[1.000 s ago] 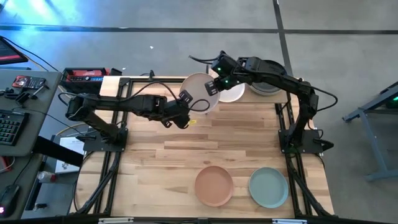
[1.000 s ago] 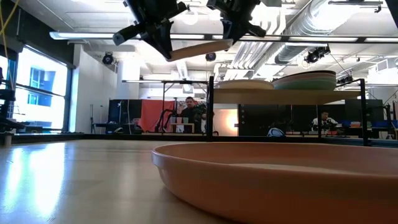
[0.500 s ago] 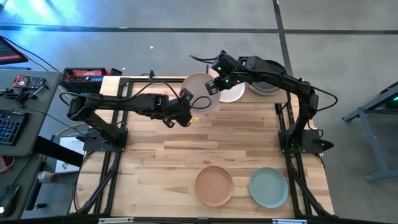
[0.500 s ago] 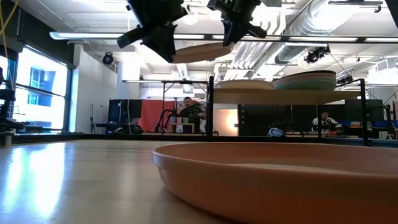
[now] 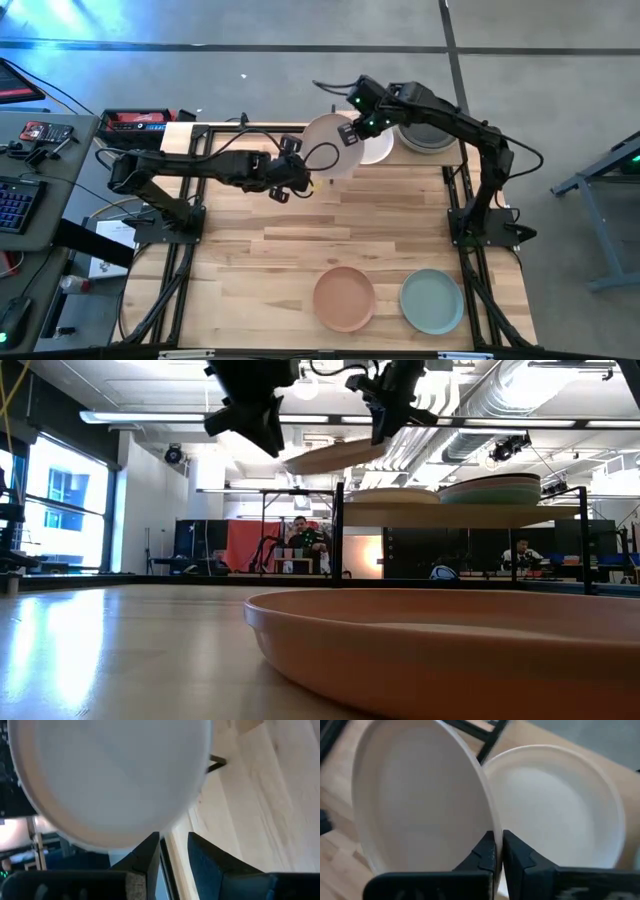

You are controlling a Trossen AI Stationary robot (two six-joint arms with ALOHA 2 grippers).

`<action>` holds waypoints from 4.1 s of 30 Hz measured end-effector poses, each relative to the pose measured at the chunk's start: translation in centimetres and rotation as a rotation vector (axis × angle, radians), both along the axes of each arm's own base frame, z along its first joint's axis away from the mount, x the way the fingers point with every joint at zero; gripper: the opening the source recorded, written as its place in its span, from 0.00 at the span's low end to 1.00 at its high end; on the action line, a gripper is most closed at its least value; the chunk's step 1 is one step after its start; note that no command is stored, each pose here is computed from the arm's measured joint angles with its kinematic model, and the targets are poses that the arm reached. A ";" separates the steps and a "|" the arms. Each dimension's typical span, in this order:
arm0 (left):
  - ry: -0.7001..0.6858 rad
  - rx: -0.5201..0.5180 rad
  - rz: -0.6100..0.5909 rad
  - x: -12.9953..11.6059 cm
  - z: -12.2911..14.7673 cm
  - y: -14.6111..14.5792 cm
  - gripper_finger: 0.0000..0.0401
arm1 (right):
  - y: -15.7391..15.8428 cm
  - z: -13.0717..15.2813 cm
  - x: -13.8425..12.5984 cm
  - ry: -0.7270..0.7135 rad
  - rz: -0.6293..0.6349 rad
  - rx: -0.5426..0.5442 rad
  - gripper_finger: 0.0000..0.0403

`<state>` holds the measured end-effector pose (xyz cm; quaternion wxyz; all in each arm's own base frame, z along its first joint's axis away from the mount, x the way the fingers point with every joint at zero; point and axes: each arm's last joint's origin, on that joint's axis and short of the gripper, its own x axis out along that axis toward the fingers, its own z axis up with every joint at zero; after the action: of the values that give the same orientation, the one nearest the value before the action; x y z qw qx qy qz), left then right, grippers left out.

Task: Place and stack plates onto a shelf
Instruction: Stack the gray plate on top of the white plate on the shelf

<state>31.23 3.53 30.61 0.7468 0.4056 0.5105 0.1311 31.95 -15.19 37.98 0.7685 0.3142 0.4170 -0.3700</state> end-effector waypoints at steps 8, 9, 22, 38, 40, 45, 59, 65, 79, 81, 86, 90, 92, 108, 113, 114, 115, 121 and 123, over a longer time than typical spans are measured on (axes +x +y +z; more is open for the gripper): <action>-0.047 -0.034 0.050 -0.1 0.1 0.0 0.22 | -4.3 0.0 -2.4 0.004 0.015 0.020 0.00; -0.057 -0.041 0.062 -0.1 0.1 0.0 0.22 | -4.9 0.0 -2.9 0.001 0.019 0.026 0.00; -0.158 -0.118 0.222 -0.4 0.1 1.7 0.22 | -11.9 0.0 -9.6 -0.122 0.153 0.109 0.00; -0.191 -0.172 0.298 -0.8 0.0 4.2 0.22 | -12.8 -4.4 -10.7 -0.037 0.176 0.212 0.00; -0.206 -0.181 0.321 -0.8 0.0 4.4 0.22 | -12.6 -5.0 -10.3 -0.028 0.186 0.218 0.00; -0.226 -0.193 0.353 -0.9 0.0 4.7 0.22 | -12.3 -5.2 -9.5 -0.031 0.192 0.198 0.00; -0.214 -0.188 0.340 -0.9 0.0 4.7 0.22 | -12.4 -5.2 -9.3 -0.026 0.155 0.178 0.01; -0.213 -0.188 0.340 -0.9 0.0 4.7 0.22 | -12.4 -5.2 -9.2 -0.020 0.144 0.170 0.13; -0.209 -0.188 0.341 -1.0 0.0 4.7 0.22 | -11.2 -3.6 -9.4 -0.152 0.144 0.237 0.23; -0.208 -0.189 0.342 -1.0 0.0 4.7 0.22 | -10.1 -3.1 -9.0 -0.166 0.159 0.268 0.23; -0.223 -0.199 0.359 -1.0 0.0 4.7 0.22 | -6.6 -3.0 -6.9 -0.100 0.241 0.320 0.23; -0.223 -0.199 0.359 -1.0 0.0 4.7 0.22 | -3.9 -3.1 -4.8 -0.017 0.291 0.271 0.23; -0.222 -0.199 0.359 -1.0 0.0 4.7 0.22 | -3.0 -3.2 -4.2 0.039 0.275 0.220 0.23; -0.222 -0.199 0.359 -1.0 0.0 4.7 0.22 | -1.5 -6.2 -3.2 0.155 0.154 0.219 0.23; -0.223 -0.199 0.359 -1.0 0.0 4.7 0.22 | -1.4 -7.2 -3.3 0.180 0.152 0.236 0.23; -0.222 -0.199 0.359 -1.0 0.0 4.7 0.22 | -1.4 -7.3 -3.3 0.180 0.152 0.236 0.23; -0.222 -0.199 0.359 -1.0 0.0 4.7 0.22 | -1.4 -7.4 -3.3 0.178 0.152 0.235 0.23; -0.222 -0.199 0.358 -1.0 0.0 4.7 0.22 | -1.7 -7.3 -3.1 0.151 0.148 0.207 0.23; -0.222 -0.199 0.359 -1.0 0.0 4.7 0.22 | -1.9 -7.3 -3.0 0.143 0.145 0.199 0.23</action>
<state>30.25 8.25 30.57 0.7995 0.2159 0.4994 0.2546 28.92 -17.07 30.70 0.7264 0.3309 0.5270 -0.2918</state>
